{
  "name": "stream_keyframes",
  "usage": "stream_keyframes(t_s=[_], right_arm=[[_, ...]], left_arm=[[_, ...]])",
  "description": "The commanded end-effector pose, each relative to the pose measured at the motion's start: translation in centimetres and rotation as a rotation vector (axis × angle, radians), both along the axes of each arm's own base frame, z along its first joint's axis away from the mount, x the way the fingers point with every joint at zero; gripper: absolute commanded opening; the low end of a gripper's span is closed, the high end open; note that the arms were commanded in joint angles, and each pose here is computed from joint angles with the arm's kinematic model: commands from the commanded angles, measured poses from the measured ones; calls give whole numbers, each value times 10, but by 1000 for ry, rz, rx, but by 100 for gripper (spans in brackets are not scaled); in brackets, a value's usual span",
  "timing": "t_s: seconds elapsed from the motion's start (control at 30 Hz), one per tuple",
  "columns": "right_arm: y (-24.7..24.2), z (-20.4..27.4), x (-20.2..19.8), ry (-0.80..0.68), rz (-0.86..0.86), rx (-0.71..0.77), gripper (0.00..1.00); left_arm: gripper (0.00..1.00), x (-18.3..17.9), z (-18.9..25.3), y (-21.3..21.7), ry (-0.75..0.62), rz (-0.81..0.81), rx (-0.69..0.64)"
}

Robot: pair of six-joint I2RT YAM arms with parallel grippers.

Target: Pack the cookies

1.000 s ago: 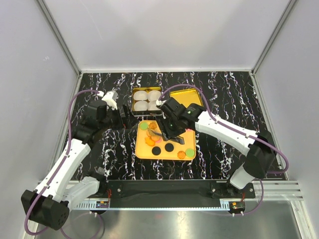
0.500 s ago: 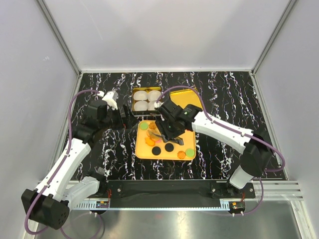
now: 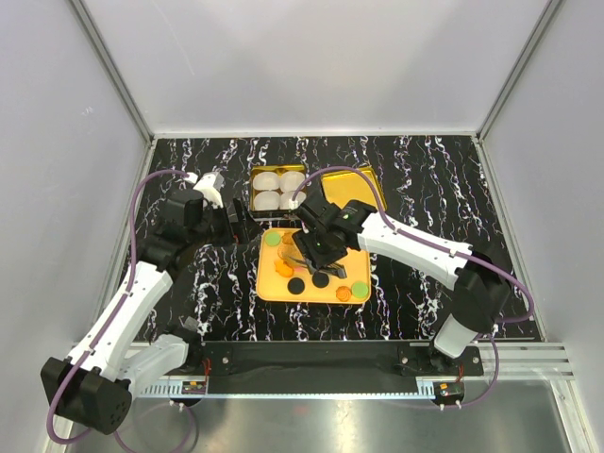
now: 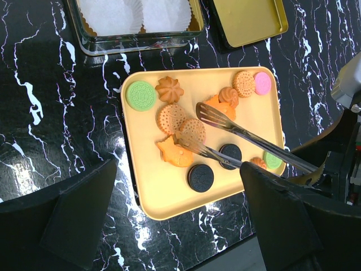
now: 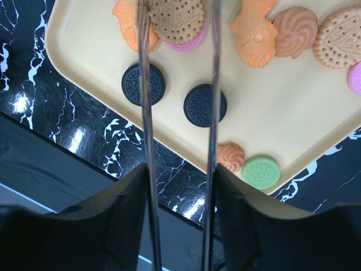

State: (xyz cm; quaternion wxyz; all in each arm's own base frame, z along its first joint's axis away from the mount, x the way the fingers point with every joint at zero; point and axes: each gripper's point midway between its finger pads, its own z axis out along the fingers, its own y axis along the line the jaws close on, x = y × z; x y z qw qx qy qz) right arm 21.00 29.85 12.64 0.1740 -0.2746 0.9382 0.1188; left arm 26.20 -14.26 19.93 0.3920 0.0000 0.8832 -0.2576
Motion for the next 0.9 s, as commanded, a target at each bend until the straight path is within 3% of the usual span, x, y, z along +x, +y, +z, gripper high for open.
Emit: stream_keyframes(t_s=[0.0,0.23,0.87], right_arm=[[3,11,3,-37,7,7,53],[2,20,4,-52,7,15,38],[10,69,25,-158,3,69,38]], left_arm=[[99,5,3,0,-27,7,-10],[99,5,3,0,-26,6,-11],[99,5,8,3,-43,22,-7]])
